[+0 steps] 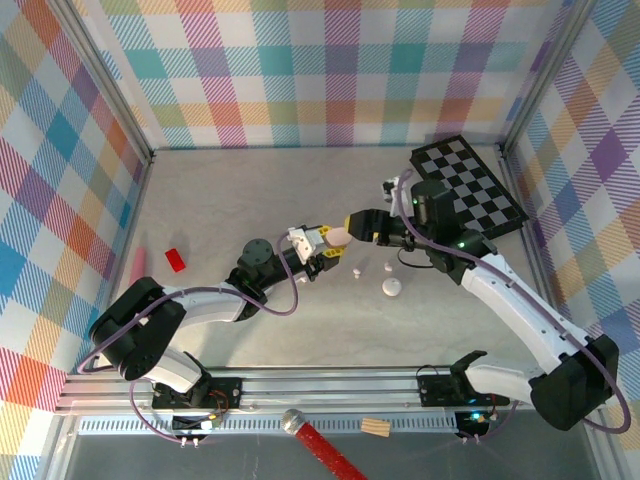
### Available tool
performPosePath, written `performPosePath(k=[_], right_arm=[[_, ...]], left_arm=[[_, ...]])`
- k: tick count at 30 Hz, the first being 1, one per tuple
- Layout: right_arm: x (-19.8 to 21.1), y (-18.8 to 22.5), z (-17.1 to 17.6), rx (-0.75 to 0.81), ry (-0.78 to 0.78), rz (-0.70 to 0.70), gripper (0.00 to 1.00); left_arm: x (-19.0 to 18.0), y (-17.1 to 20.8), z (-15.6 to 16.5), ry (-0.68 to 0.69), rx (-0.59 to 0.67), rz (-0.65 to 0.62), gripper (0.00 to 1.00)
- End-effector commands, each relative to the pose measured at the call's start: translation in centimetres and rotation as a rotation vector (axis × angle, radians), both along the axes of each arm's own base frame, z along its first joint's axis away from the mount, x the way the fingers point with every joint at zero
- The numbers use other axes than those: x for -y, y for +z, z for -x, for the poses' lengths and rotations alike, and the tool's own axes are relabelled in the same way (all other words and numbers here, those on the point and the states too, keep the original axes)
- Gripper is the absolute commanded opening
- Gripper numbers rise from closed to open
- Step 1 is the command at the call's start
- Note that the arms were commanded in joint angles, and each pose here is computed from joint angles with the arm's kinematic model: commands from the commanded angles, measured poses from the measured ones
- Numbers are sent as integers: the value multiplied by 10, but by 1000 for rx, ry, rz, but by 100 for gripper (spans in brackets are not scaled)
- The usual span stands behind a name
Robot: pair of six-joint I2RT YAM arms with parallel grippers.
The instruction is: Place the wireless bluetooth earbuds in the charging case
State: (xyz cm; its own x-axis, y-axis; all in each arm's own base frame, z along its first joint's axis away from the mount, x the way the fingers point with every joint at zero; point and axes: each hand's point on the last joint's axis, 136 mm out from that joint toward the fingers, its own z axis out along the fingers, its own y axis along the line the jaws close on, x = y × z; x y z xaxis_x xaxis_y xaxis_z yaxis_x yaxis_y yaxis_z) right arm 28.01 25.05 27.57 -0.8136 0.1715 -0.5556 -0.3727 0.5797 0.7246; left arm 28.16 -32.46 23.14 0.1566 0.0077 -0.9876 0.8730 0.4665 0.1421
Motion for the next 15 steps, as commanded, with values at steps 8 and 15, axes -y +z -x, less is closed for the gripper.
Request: performPosePath(k=[8, 15], right_arm=[[-40, 12, 22, -230, 301, -387, 62], [-40, 13, 21, -219, 295, -401, 45]], left_arm=[[5, 43, 15, -77, 54, 149, 38], [5, 44, 16, -80, 51, 154, 38]])
